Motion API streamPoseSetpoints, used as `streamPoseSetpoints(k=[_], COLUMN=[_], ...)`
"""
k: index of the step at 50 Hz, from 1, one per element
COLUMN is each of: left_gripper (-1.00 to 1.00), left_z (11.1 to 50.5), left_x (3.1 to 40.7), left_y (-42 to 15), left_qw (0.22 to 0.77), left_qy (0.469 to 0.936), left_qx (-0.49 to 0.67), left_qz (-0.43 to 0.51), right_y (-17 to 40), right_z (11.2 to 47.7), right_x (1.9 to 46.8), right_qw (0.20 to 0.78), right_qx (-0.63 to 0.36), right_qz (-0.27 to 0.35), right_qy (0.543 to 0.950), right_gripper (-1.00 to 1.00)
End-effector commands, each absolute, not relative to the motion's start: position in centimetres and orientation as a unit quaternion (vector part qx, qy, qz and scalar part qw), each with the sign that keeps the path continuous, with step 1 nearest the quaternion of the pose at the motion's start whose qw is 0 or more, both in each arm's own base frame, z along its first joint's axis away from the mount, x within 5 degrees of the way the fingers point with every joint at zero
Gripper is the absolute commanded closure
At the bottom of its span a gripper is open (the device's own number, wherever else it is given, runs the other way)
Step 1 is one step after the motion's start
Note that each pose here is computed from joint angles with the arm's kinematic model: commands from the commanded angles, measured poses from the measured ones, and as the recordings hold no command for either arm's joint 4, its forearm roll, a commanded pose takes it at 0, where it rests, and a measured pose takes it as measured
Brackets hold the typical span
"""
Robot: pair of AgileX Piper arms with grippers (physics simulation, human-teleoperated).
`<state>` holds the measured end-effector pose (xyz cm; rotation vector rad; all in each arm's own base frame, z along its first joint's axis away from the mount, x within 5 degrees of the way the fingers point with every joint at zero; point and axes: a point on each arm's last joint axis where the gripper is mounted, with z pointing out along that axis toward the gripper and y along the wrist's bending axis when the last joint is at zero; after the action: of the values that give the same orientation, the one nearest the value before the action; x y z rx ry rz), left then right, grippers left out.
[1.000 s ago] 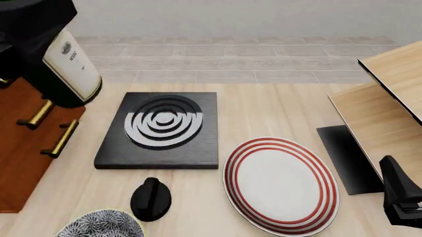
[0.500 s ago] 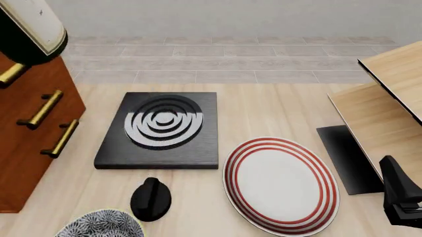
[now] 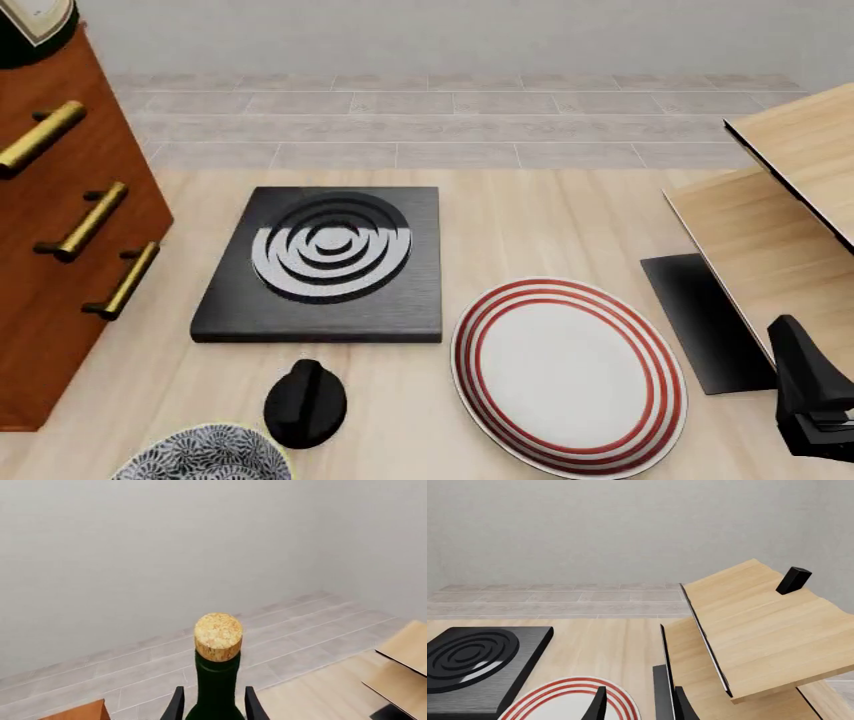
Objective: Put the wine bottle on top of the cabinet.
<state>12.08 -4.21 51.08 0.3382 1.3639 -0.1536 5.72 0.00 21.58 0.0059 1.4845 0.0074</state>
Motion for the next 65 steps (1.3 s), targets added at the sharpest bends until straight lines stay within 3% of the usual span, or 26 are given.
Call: streamPoseSetpoints(k=[1, 65], left_gripper=[1.00, 1.00], left_z=[52.5, 54.7], left_x=[11.9, 12.9], left_y=[-3.6, 0.6], left_qw=[0.767, 0.757], left_qy=[0.622, 0.642], left_qx=[0.153, 0.060], left_qz=[-0.040, 0.107], right_y=[0.0, 0.0], right_z=[21.6, 21.6], right_x=[5.7, 5.7], right_qw=[0.737, 0.737], right_qx=[0.003, 0.003], right_qz=[0.003, 0.003], right_qy=[0.676, 0.676], right_gripper=[-1.00, -1.00])
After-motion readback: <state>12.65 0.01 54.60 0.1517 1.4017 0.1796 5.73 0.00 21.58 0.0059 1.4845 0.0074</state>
